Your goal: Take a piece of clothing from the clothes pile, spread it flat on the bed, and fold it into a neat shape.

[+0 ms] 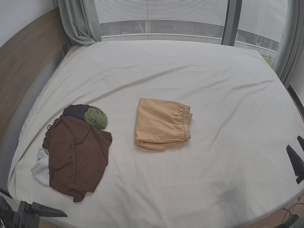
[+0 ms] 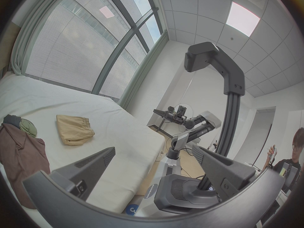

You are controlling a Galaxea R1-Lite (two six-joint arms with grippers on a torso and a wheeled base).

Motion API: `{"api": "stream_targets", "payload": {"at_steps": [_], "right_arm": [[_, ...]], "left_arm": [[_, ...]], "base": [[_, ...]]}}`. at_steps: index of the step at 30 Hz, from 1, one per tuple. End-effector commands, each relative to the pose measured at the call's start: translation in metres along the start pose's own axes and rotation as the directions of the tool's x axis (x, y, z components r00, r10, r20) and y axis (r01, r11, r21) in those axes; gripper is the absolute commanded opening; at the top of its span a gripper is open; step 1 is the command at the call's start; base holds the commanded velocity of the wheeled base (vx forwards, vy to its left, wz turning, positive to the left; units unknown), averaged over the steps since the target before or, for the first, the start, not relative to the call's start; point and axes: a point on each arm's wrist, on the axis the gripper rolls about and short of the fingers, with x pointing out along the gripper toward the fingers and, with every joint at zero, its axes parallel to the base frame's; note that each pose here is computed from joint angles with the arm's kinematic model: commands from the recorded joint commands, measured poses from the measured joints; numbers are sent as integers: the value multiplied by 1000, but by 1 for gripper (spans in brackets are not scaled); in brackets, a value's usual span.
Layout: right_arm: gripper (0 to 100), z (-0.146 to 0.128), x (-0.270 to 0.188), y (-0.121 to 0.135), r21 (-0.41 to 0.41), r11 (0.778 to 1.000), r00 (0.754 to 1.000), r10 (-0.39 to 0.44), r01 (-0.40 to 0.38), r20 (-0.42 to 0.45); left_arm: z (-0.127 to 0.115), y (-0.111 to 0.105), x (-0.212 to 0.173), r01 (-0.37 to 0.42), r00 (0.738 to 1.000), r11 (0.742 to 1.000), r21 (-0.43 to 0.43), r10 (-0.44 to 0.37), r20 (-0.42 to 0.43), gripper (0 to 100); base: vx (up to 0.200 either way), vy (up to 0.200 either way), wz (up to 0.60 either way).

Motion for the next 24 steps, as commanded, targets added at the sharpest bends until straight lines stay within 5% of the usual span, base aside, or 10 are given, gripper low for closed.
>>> {"api": "stream_targets", "payload": {"at_steps": [1, 6, 7, 10, 13, 17, 19, 20, 22, 24], "right_arm": [[100, -39, -83, 16, -46, 997, 991, 65, -60, 120], [100, -53, -86, 16, -25, 997, 996, 79, -78, 32], [100, -59, -86, 15, -27, 998, 998, 54, -54, -15], [100, -64, -87, 9, -119, 977, 983, -182, 176, -37], [100, -64, -87, 7, -178, 943, 956, -291, 283, -22], [100, -64, -87, 6, -178, 941, 955, -296, 287, -23], [100, -64, -87, 6, -175, 942, 956, -294, 286, -22], [100, -64, -87, 6, -175, 942, 956, -294, 286, -22], [100, -64, -88, 6, -154, 939, 949, -315, 308, -21], [100, -64, -88, 5, -119, 930, 936, -352, 348, -17]], "left_arm": [[-33, -40, -23, 19, 997, 997, 75, -24, 72, 100], [-41, -49, -29, 5, 992, 995, 102, -18, 123, 100], [-40, -48, -28, -55, 988, 992, 111, 38, 151, 100], [-40, -44, -29, -184, 966, 976, 114, 158, 205, 100], [-41, -41, -28, -299, 934, 948, 107, 268, 234, 100], [-48, -34, -28, -499, 852, 859, 111, 464, 242, 100], [-57, -33, -28, -599, 793, 792, 118, 566, 227, 100], [-57, -33, -28, -599, 793, 792, 118, 566, 227, 100], [-68, -33, -30, -692, 719, 708, 140, 662, 210, 100], [-66, -30, -32, -788, 612, 605, 116, 749, 255, 100]], "base": [[0, 0, 0], [0, 0, 0], [0, 0, 0], [0, 0, 0], [0, 0, 0], [0, 0, 0], [0, 0, 0], [0, 0, 0], [0, 0, 0], [0, 0, 0]]}}
